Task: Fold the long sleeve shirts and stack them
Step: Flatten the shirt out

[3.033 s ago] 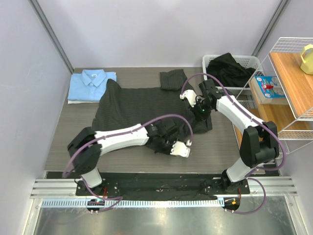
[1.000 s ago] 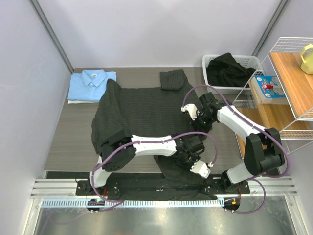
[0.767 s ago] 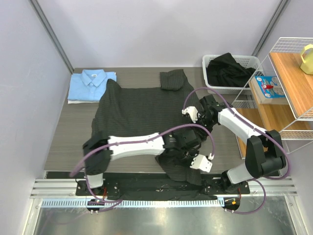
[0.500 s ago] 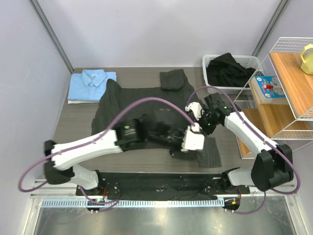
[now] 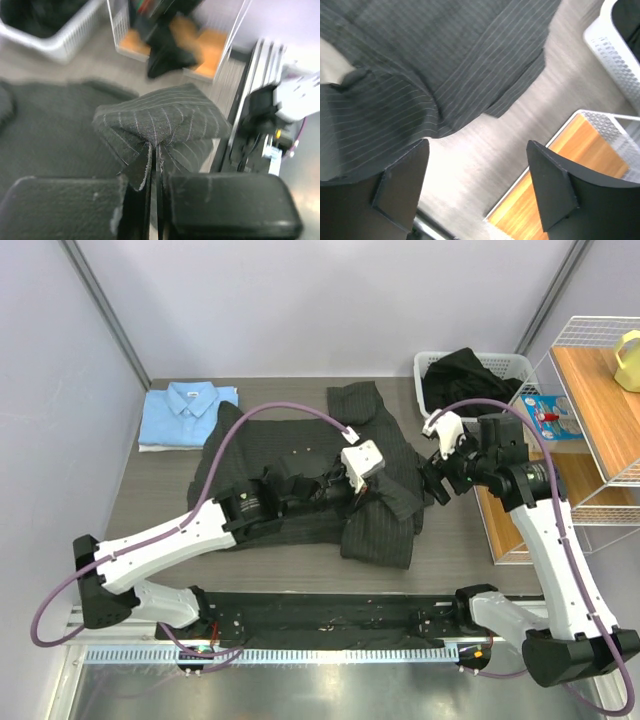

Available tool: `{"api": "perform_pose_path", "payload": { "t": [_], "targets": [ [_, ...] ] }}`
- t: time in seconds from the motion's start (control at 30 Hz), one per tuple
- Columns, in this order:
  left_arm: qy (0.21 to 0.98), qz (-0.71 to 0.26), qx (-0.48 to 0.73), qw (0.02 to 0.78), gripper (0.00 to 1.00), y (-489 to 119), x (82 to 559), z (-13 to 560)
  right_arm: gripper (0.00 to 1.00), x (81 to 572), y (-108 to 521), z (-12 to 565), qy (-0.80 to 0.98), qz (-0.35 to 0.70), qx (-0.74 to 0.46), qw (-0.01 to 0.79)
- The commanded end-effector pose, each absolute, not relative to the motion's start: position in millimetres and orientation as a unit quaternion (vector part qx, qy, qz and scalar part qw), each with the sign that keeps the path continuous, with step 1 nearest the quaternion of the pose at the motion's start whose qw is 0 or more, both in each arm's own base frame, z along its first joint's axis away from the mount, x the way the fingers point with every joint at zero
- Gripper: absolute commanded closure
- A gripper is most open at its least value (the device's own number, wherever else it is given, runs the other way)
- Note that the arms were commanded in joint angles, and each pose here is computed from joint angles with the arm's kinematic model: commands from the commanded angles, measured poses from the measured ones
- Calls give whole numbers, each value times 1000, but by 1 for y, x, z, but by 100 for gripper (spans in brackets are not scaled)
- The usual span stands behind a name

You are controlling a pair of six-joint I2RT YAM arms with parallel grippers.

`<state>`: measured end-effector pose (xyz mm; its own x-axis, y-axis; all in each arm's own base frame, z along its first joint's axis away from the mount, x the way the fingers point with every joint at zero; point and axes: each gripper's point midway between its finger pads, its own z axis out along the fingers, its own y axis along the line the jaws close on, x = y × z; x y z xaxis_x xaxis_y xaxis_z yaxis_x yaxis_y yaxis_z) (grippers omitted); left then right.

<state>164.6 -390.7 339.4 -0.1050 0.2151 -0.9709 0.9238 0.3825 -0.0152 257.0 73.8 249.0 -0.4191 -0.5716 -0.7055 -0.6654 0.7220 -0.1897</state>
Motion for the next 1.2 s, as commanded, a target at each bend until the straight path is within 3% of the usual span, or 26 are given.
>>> {"api": "perform_pose_path", "payload": {
  "t": [0.0,0.17,0.33,0.73,0.83,0.97,1.07,1.17],
  "targets": [
    [589,-468,484,447,100,-402,116,350,20,236,77,238,856,90,-357,362],
    [510,-568,542,352,100,-385,45,367,31,232,88,208,865,131,-361,322],
    [435,-586,615,298,100,-362,-17,377,40,248,105,187,872,176,-350,295],
    [404,-627,589,312,100,-373,-28,422,50,245,117,146,877,198,-371,233],
    [453,-595,573,334,100,-380,-7,402,53,240,118,138,880,202,-368,222],
    [570,-515,532,355,100,-385,56,334,52,242,116,143,882,195,-364,225],
    [603,-470,569,301,100,-375,70,270,52,243,114,148,882,189,-366,229],
    [587,-426,648,231,100,-353,53,209,52,239,113,148,881,190,-371,225]
  ]
}}
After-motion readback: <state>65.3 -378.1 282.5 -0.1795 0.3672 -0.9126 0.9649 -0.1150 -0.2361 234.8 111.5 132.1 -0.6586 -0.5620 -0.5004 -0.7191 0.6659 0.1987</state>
